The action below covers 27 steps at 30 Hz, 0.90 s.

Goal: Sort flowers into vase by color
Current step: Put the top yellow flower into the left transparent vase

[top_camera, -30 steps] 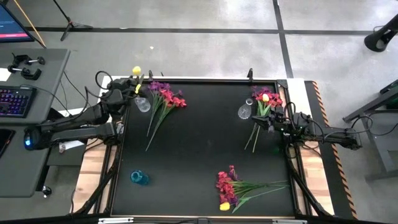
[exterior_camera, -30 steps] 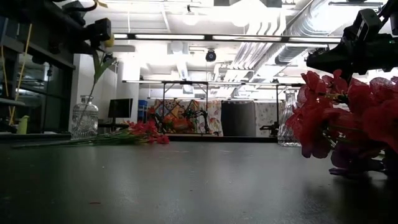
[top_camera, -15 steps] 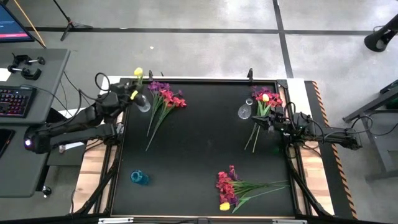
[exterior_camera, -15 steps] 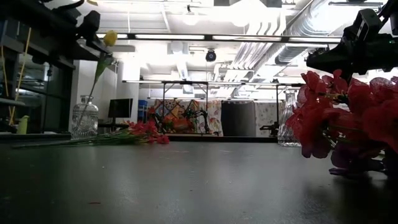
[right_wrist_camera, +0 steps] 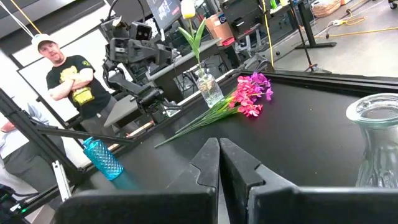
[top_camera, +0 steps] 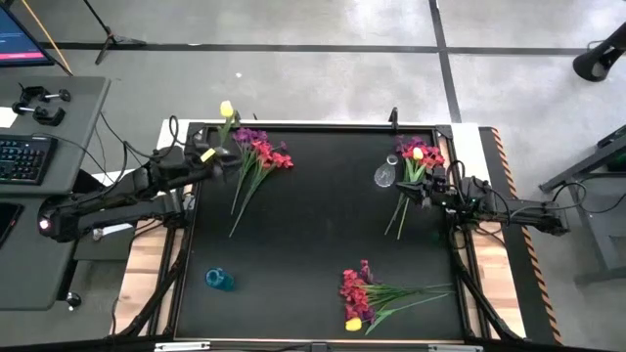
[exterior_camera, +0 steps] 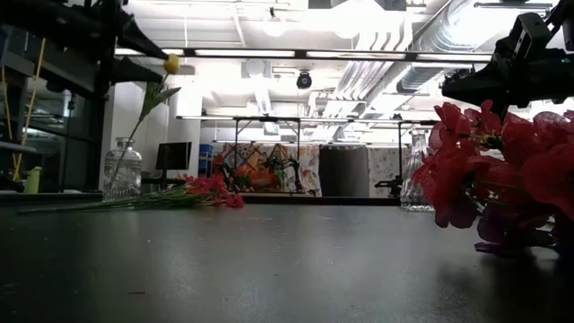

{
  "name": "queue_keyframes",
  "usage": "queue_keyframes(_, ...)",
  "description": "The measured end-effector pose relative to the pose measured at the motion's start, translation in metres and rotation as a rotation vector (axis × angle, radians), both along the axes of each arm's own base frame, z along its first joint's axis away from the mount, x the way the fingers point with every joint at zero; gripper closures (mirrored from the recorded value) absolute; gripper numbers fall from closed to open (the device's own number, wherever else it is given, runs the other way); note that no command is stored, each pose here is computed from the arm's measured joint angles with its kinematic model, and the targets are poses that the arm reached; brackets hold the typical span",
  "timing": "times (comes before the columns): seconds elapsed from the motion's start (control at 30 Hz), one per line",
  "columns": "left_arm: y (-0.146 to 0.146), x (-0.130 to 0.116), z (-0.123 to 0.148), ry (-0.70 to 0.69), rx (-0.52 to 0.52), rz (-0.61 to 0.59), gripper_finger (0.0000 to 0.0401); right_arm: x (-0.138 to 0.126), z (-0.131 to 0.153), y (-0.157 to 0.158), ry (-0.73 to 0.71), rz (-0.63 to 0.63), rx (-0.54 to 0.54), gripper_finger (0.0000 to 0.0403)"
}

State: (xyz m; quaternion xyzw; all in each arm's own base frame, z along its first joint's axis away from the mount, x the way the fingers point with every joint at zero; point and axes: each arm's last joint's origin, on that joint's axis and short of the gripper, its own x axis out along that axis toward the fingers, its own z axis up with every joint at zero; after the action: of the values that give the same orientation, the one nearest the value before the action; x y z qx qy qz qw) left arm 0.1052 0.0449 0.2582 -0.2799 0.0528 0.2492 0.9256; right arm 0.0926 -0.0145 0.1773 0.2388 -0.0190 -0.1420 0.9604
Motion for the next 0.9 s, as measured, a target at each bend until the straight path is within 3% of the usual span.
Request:
queue_keyframes(0.13, -0.002, 0.004, 0.006, -0.090, -0.058, -0.091, 0.0201, 0.000, 0.000, 0.000, 0.000, 0.000, 0.000, 0.0400)
queue_keyframes(0.3, -0.005, 0.018, 0.015, -0.186, -0.034, -0.162, 0.0201, 0.000, 0.000, 0.000, 0.000, 0.000, 0.000, 0.0400)
queue_keyframes(0.53, -0.007, 0.051, 0.014, -0.217, -0.028, -0.243, 0.0201, 0.000, 0.000, -0.001, 0.000, -0.007, 0.000, 0.0400)
queue_keyframes(0.9, -0.003, 0.090, 0.020, -0.472, -0.041, -0.245, 0.0201, 0.000, 0.000, -0.001, 0.000, -0.007, 0.000, 0.0400)
